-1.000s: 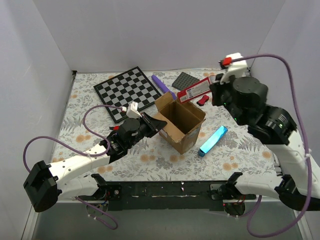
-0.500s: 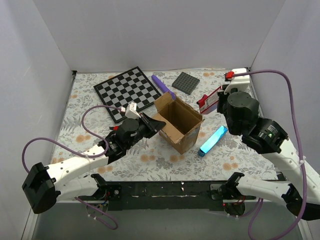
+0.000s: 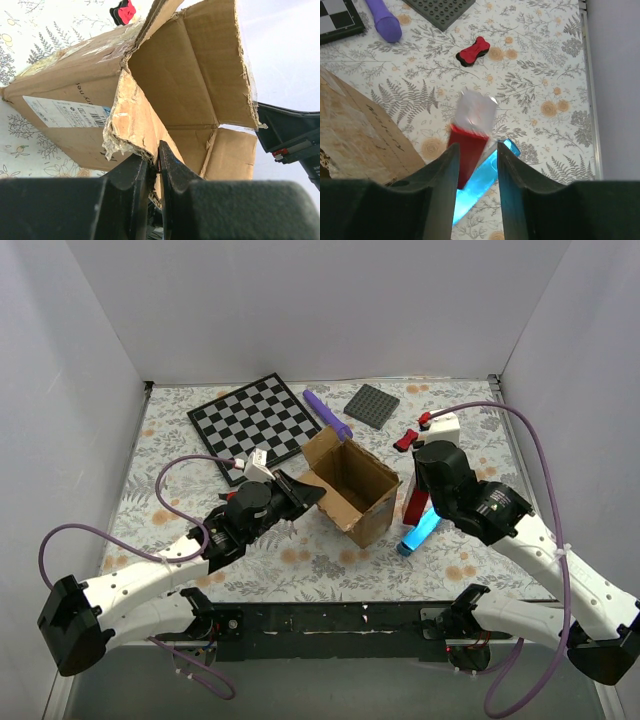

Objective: Unpack the express box

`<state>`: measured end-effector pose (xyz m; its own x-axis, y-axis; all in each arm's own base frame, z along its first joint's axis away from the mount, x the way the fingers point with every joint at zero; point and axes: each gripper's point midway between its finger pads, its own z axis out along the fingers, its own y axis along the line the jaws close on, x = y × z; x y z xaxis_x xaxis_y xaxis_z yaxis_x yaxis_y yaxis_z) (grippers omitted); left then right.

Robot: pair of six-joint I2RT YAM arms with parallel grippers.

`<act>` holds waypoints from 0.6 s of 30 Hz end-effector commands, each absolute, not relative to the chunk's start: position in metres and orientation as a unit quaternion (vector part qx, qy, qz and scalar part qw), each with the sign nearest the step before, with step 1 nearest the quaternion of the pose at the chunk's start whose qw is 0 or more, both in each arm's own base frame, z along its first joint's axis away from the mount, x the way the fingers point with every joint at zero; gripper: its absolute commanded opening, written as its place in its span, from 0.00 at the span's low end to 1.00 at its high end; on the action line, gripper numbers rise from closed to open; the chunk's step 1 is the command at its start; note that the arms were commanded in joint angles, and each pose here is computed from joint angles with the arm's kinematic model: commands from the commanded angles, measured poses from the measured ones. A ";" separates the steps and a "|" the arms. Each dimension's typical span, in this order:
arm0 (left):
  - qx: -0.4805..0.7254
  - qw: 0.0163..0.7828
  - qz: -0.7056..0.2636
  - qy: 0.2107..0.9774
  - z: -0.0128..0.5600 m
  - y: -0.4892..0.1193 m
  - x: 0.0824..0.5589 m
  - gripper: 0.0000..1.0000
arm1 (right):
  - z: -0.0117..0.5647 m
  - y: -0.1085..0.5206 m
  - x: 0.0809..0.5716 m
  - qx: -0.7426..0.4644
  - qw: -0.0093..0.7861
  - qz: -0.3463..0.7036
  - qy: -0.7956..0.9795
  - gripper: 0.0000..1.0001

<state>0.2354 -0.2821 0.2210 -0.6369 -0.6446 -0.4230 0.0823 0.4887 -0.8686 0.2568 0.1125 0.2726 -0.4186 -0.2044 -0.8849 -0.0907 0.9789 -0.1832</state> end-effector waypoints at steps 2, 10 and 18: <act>-0.169 0.358 -0.294 0.870 0.119 -0.236 0.223 0.09 | 0.298 0.121 0.263 -0.055 0.561 -0.008 0.826 0.55; -0.162 0.365 -0.301 0.866 0.132 -0.245 0.230 0.47 | 0.321 0.141 0.262 -0.060 0.574 0.057 0.815 0.63; -0.173 0.434 -0.349 0.812 0.214 -0.245 0.247 0.98 | 0.347 0.141 0.260 -0.031 0.602 0.094 0.792 0.65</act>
<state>0.2392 -0.2658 0.1886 -0.6324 -0.5886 -0.5037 0.0190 0.6382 -0.7696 0.2584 0.1402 0.2994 -0.3780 -0.0705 -0.9231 -0.1698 0.9855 -0.0057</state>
